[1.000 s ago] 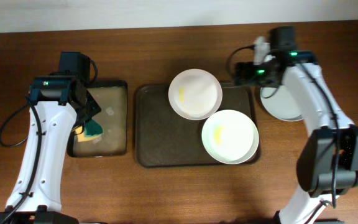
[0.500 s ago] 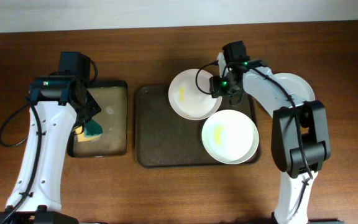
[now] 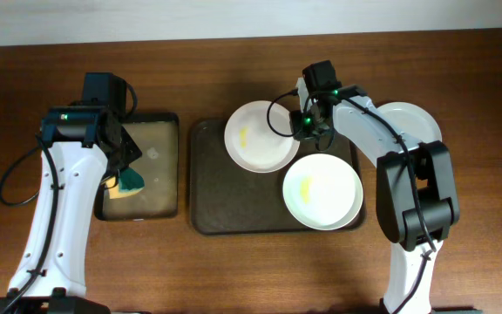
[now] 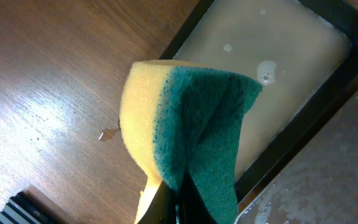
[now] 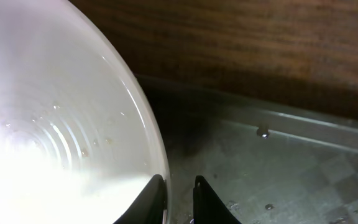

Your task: Clean dirty plates on tray and stack at the side

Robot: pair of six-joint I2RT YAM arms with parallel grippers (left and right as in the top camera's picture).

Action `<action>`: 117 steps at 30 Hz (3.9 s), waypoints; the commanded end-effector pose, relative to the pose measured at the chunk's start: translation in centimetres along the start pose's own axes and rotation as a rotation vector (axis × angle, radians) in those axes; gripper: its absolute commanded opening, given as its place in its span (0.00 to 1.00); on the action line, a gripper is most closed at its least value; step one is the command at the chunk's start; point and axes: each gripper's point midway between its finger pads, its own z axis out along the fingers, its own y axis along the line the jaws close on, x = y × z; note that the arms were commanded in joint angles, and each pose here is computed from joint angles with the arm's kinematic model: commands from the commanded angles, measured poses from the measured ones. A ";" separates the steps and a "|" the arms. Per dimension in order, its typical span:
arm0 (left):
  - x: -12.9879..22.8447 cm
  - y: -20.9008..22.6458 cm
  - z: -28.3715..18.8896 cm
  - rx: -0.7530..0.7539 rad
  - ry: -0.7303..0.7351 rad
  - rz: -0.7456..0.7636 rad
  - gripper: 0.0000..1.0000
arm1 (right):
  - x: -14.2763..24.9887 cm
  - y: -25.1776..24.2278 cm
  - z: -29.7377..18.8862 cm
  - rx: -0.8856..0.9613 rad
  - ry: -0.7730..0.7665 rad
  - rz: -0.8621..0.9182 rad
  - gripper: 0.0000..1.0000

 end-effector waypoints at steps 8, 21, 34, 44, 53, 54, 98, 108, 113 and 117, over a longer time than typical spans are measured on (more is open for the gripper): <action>0.0 -0.2 -0.1 0.022 0.001 -0.013 0.00 | 2.2 2.5 1.2 -0.097 0.067 -0.010 0.07; 2.3 -6.9 -0.8 0.288 0.037 0.264 0.00 | 6.4 9.7 1.5 -0.172 0.193 -0.138 0.04; 7.9 -16.2 1.0 0.624 0.092 0.283 0.00 | 7.7 9.6 1.2 -0.165 0.254 -0.065 0.04; 11.5 -18.7 6.3 0.618 0.153 0.265 0.00 | 7.6 9.6 1.2 -0.166 0.248 -0.065 0.04; 13.9 -20.1 11.3 0.591 0.247 0.342 0.00 | 7.2 9.7 1.3 -0.169 0.231 -0.069 0.04; 13.9 -19.7 12.0 0.559 0.239 0.362 0.00 | 7.2 9.7 1.3 -0.169 0.231 -0.069 0.04; 13.6 -21.4 10.9 0.507 0.231 0.459 0.00 | 6.0 9.5 1.6 -0.148 0.183 -0.054 0.04; 6.8 -11.0 11.2 -0.092 -0.077 0.373 0.00 | 6.1 9.4 1.6 -0.148 0.184 -0.054 0.04; 4.3 -10.5 7.1 -0.054 -0.191 0.319 0.00 | 5.9 9.5 1.6 -0.149 0.179 -0.055 0.04; 3.5 -10.4 2.3 0.112 -0.227 0.197 0.00 | 5.6 9.6 1.6 -0.153 0.164 -0.060 0.04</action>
